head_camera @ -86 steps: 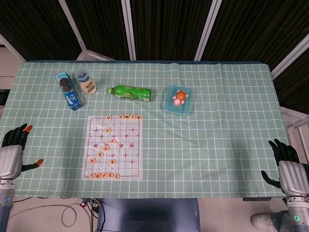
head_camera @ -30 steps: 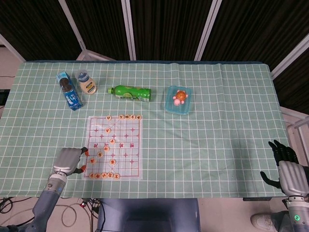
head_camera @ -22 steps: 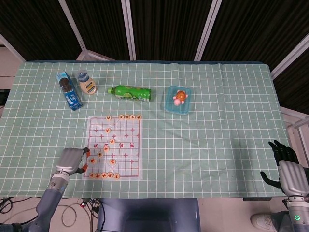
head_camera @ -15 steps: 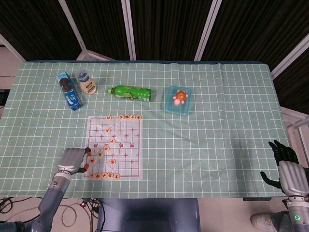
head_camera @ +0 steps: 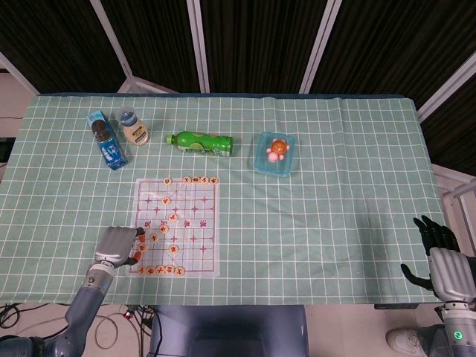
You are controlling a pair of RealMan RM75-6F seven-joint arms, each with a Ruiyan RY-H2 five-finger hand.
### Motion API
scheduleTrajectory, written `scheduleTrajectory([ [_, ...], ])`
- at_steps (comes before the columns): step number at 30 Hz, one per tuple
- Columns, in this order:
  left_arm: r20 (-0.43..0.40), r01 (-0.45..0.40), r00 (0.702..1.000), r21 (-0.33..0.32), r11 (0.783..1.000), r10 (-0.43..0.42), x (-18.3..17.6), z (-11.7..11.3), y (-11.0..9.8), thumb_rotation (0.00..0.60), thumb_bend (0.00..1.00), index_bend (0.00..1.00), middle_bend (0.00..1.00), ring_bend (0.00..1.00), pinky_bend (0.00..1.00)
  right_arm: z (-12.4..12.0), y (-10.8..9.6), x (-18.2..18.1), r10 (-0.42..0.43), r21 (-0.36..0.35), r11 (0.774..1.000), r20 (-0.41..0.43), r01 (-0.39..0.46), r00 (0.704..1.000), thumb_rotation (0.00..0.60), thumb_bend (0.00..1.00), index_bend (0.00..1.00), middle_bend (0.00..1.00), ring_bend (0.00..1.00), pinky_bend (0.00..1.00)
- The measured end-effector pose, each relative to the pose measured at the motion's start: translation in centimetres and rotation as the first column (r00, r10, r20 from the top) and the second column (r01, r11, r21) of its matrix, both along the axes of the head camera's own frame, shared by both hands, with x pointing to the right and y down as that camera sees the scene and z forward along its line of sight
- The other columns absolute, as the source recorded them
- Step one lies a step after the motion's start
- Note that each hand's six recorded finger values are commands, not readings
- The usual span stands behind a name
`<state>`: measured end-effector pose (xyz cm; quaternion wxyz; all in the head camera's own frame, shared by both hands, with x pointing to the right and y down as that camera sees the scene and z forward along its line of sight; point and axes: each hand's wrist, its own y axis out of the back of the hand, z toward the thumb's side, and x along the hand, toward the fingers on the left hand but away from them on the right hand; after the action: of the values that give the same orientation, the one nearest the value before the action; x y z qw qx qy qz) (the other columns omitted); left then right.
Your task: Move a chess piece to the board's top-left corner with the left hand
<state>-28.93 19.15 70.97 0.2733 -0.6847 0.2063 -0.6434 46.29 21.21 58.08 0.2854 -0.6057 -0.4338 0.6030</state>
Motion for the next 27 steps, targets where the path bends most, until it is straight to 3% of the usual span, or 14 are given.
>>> scheduleTrajectory([
  [27,-0.002,0.012,1.000,0.022,1.000,-0.012,0.33,0.73,0.54,0.600,0.25,0.45,1.00,0.98,1.00,-0.06,0.04,-0.07,0.001,0.002,1.000,0.007,-0.001,1.000,0.600,0.32,0.00,0.00,0.00,0.00],
])
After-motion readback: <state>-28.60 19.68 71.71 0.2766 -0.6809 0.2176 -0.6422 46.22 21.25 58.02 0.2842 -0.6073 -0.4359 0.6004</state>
